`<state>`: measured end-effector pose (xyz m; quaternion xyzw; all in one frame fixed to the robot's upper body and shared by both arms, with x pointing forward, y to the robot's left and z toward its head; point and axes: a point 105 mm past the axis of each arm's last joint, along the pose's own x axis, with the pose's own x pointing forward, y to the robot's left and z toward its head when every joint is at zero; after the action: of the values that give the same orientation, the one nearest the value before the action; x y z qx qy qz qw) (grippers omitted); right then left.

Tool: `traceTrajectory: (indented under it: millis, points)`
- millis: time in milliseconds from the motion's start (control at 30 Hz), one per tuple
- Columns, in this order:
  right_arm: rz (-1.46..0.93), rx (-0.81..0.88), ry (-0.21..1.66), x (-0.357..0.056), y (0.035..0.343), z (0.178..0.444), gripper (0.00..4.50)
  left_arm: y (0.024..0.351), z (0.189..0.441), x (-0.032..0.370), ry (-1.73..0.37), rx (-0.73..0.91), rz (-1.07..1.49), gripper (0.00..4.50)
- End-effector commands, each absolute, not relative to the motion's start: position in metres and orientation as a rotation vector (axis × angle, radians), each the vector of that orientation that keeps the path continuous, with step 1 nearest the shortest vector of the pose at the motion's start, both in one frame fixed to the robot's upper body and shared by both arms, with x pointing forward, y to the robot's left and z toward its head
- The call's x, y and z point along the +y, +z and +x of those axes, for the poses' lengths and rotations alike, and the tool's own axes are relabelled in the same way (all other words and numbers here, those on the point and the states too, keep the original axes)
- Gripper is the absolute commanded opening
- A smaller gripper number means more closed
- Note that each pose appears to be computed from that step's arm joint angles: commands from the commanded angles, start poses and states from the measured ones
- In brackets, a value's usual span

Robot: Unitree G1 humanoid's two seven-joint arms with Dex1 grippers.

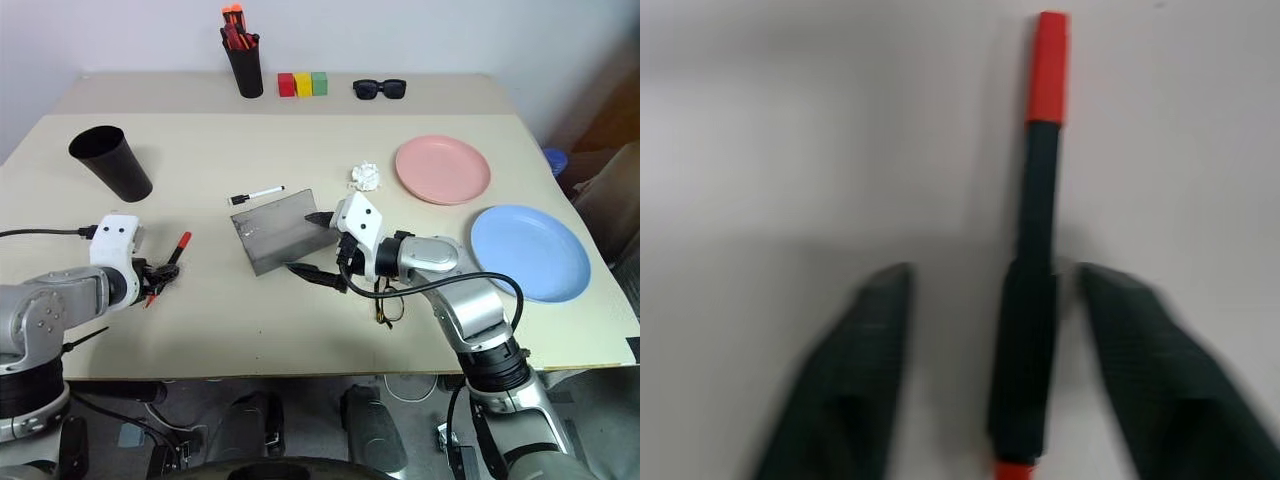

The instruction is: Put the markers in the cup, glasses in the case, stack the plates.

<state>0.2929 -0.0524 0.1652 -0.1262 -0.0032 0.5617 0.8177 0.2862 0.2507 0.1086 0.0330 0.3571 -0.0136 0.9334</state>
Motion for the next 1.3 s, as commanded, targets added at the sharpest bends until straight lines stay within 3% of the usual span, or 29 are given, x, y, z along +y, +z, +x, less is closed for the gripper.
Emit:
traceTrajectory:
  millis: [33, 67, 200, 367, 433, 567, 733, 967, 1300]
  points:
    - [-0.278, -0.064, 1.21, -0.046, 0.177, 0.291, 4.5, 0.108, 0.286, 0.256, -0.003, 0.747, 0.069, 0.64]
    - [-0.279, -0.067, 1.21, -0.046, 0.177, 0.291, 4.5, 0.116, 0.292, 0.254, -0.016, 0.685, 0.061, 0.06]
    - [-0.28, -0.088, 1.214, -0.04, 0.181, 0.292, 4.5, 0.145, 0.303, 0.264, 0.011, 0.498, 0.121, 0.02]
    - [-0.296, -0.179, 1.188, -0.019, 0.194, 0.309, 4.5, 0.217, 0.321, 0.268, 0.069, 0.061, 0.12, 0.02]
    - [-0.296, -0.226, 1.166, -0.005, 0.201, 0.316, 4.5, 0.252, 0.328, 0.278, 0.186, -0.126, 0.093, 0.02]
    - [-0.274, -0.268, 1.16, 0.008, 0.207, 0.319, 4.5, 0.287, 0.344, 0.299, 0.439, -0.305, 0.18, 0.02]
    - [-0.259, -0.295, 1.147, 0.013, 0.21, 0.322, 4.5, 0.302, 0.377, 0.308, 0.569, -0.396, 0.223, 0.02]
    - [-0.23, -0.318, 1.082, 0.008, 0.214, 0.325, 4.5, 0.287, 0.419, 0.307, 0.571, -0.381, 0.201, 0.02]
    - [-0.19, -0.31, 1.028, 0.0, 0.212, 0.32, 4.5, 0.267, 0.443, 0.297, 0.519, -0.348, 0.189, 0.02]
